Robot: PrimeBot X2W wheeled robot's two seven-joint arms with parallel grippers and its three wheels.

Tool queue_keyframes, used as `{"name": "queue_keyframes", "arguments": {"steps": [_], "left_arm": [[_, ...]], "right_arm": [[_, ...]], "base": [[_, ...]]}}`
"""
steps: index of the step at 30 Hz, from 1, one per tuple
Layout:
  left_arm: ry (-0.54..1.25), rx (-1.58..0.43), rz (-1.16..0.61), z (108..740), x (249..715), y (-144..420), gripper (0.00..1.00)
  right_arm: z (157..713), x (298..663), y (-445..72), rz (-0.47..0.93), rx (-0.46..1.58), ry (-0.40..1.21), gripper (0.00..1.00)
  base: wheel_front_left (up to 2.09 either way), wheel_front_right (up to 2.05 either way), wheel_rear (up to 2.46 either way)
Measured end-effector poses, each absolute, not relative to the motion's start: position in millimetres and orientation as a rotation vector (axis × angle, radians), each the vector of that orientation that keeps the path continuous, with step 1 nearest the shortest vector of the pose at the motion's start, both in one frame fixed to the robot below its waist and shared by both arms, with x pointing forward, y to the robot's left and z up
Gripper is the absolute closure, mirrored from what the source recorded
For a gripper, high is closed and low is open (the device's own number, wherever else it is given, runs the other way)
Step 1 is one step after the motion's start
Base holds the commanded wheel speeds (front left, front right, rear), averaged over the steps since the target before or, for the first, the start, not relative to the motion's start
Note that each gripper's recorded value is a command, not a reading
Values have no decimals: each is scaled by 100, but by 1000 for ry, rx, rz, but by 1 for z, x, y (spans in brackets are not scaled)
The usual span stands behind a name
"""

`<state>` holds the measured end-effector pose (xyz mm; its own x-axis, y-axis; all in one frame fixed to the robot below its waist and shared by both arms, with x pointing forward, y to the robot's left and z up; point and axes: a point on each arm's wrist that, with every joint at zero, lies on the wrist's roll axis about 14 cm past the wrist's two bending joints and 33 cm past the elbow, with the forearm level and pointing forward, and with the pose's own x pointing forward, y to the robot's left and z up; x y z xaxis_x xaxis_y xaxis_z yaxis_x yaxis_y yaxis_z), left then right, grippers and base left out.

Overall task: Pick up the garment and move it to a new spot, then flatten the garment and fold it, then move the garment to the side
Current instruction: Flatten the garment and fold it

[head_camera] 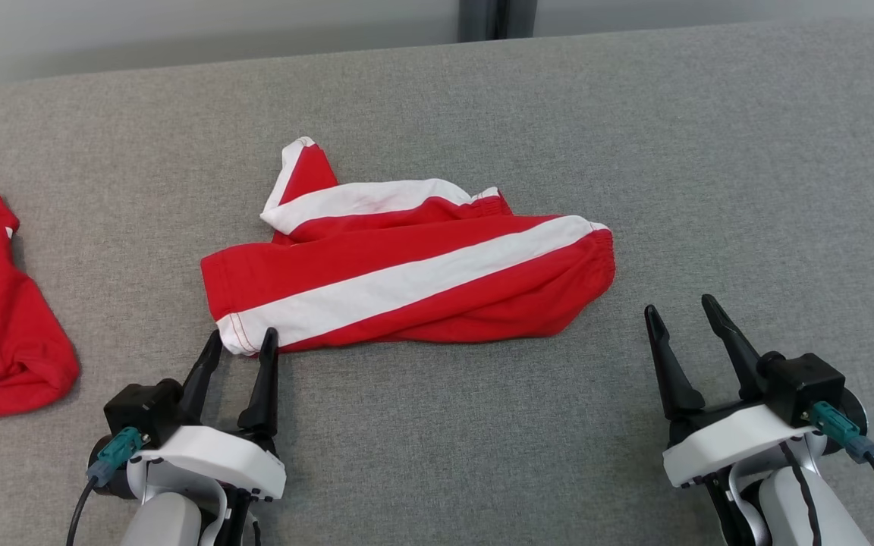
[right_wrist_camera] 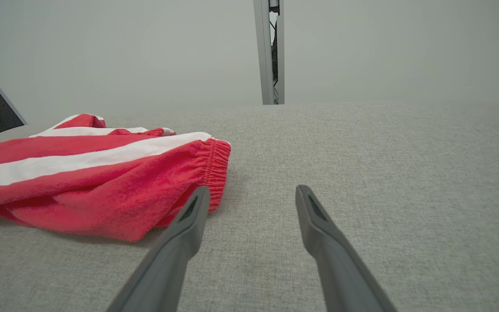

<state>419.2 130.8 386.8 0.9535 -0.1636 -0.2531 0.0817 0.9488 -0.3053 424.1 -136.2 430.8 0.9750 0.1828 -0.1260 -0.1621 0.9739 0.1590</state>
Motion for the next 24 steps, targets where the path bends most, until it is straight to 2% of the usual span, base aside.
{"name": "queue_keyframes", "arguments": {"steps": [2,3,5,6,14,24], "left_arm": [[282,-303,-124,385,421,131,0],[284,-306,-121,384,422,132,9],[283,-308,-118,384,424,132,75],[274,-310,-118,386,425,133,100],[144,-286,-75,421,440,153,100],[174,-233,-3,412,421,179,100]], "right_arm": [[429,426,-136,174,149,144,0],[429,427,-136,174,149,144,0],[429,430,-136,176,150,141,0],[429,431,-135,177,150,141,0],[437,442,-127,195,184,111,0],[437,450,-81,291,359,137,0]], "base": [[0,0,0],[0,0,0],[0,0,0],[0,0,0],[0,0,0],[0,0,0]]}}
